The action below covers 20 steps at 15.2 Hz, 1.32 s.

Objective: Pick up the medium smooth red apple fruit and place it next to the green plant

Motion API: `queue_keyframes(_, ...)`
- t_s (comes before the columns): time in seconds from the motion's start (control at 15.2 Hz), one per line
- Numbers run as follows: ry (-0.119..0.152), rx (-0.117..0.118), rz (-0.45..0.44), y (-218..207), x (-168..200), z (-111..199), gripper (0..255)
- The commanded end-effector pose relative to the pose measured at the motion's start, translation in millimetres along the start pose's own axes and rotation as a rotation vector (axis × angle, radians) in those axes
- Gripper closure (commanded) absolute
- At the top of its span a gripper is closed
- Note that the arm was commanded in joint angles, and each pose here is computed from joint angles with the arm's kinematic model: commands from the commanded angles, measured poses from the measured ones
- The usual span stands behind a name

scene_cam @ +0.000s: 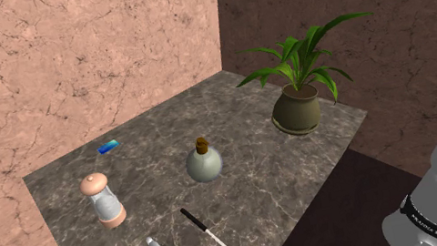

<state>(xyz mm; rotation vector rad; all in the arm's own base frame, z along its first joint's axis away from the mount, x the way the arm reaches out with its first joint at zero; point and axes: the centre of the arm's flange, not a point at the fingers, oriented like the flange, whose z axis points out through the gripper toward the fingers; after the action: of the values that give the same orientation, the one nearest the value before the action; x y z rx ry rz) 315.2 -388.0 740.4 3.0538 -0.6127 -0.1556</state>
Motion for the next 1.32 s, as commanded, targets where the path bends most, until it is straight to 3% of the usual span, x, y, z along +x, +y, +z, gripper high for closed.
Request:
queue_keyframes(0.0, 0.001, 0.0, -0.001, 1.5, 1.9, 8.1, 255)
queue_keyframes(1.25, 0.001, 0.0, -0.001, -2.7, 11.2, 107.9, 255)
